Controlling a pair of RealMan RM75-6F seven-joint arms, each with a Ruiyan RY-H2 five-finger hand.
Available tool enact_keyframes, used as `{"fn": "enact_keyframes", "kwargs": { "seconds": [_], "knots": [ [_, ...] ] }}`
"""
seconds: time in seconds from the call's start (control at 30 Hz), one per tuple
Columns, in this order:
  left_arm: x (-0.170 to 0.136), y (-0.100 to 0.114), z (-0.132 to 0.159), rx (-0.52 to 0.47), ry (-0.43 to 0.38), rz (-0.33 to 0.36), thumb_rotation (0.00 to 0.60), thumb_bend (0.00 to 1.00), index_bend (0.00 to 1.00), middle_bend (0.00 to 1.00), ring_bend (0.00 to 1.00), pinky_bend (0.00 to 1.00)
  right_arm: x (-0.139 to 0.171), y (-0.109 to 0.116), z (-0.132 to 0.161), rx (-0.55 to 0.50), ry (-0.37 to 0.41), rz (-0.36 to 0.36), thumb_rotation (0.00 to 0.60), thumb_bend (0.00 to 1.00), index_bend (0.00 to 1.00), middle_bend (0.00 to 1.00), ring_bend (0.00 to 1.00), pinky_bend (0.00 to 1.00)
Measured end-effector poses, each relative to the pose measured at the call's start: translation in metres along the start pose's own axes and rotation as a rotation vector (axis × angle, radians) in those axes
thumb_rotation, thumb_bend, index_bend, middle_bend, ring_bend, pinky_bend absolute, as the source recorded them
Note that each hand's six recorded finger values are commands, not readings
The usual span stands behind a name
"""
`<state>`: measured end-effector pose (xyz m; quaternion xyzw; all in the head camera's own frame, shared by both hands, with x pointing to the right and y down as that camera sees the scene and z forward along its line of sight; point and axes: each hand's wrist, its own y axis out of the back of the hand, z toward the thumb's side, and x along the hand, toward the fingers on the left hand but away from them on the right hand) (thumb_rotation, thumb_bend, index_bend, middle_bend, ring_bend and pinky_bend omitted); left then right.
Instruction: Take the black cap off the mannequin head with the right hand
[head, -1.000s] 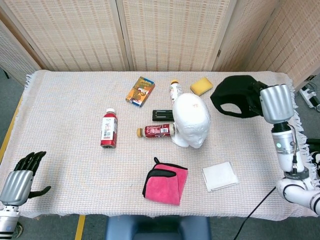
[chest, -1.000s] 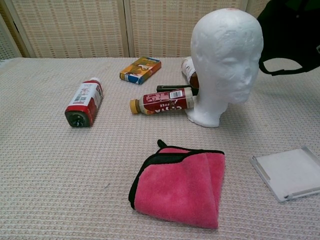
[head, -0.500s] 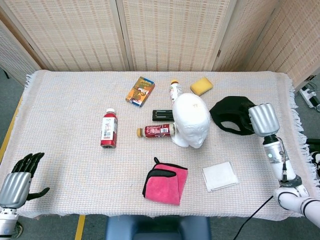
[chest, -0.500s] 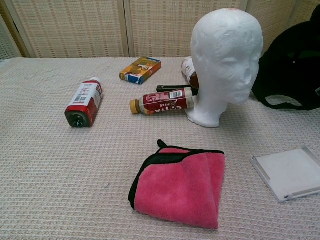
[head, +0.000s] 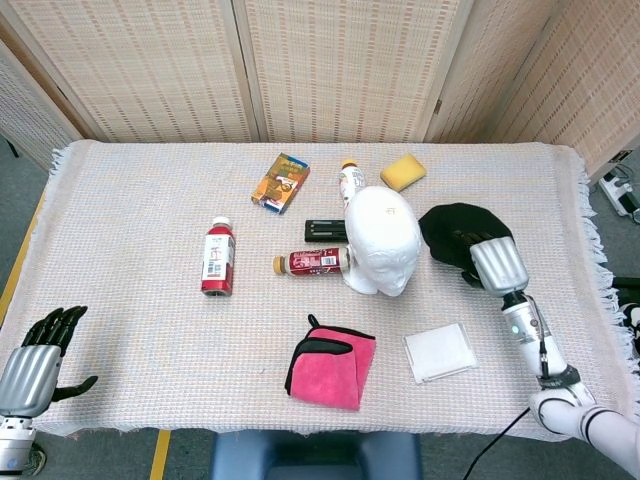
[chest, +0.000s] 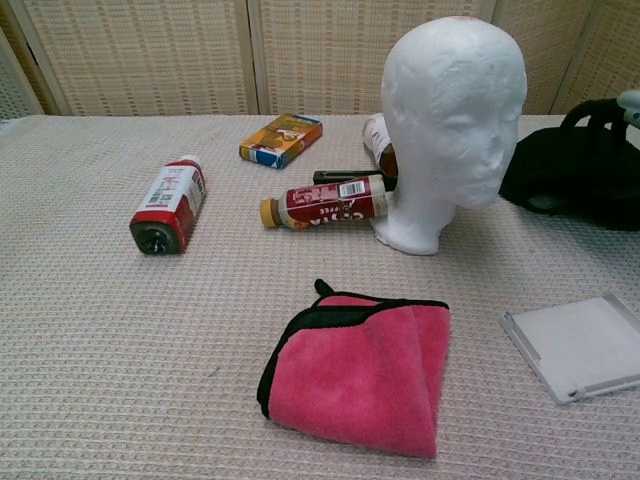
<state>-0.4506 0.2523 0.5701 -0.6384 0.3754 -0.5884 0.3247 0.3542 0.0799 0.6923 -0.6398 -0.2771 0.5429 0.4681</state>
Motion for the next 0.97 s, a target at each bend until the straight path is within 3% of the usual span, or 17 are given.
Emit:
{"fn": "enact_keyframes", "kwargs": {
  "seconds": [0.1,0.2,0.33,0.4,0.53,0.83,0.97],
  "knots": [
    [0.0,0.001,0.0,-0.001,0.0,0.003,0.6,0.16,0.08,0.13,0.08,0.17,0.008,0.004,0.002,-0.023,-0.001,0.034,0.46,0.0,0.0,0.05,0.06,0.31],
    [0.0,0.001,-0.001,-0.001,0.001,0.004,0.6,0.16,0.08,0.13,0.08,0.17,0.02,0.014,0.004,-0.051,0.0,0.054,0.46,0.0,0.0,0.05,0.07,0.31],
    [0.0,0.002,-0.002,-0.002,0.004,0.007,0.6,0.16,0.08,0.13,0.08,0.17,0.045,0.034,0.0,-0.072,-0.013,0.055,0.481,0.0,0.01,0.14,0.18,0.36],
    [0.0,0.003,-0.002,-0.003,0.007,0.009,0.6,0.16,0.08,0.13,0.08,0.17,0.058,0.044,-0.007,-0.067,-0.028,0.037,0.498,0.01,0.09,0.21,0.24,0.43],
    [-0.001,0.004,-0.004,0.002,0.014,0.012,0.6,0.16,0.09,0.13,0.08,0.17,0.093,0.055,-0.019,-0.076,-0.072,-0.004,0.552,0.16,0.22,0.29,0.28,0.46],
    [-0.001,0.011,-0.004,0.021,0.027,0.047,0.6,0.16,0.09,0.13,0.08,0.16,0.173,0.063,-0.034,-0.118,-0.174,-0.058,0.551,0.18,0.2,0.28,0.22,0.44],
    [0.001,0.014,0.002,0.027,0.018,0.087,0.6,0.16,0.09,0.12,0.08,0.15,0.194,0.065,-0.032,-0.143,-0.193,-0.076,0.553,0.18,0.2,0.28,0.22,0.44]
  ]
}}
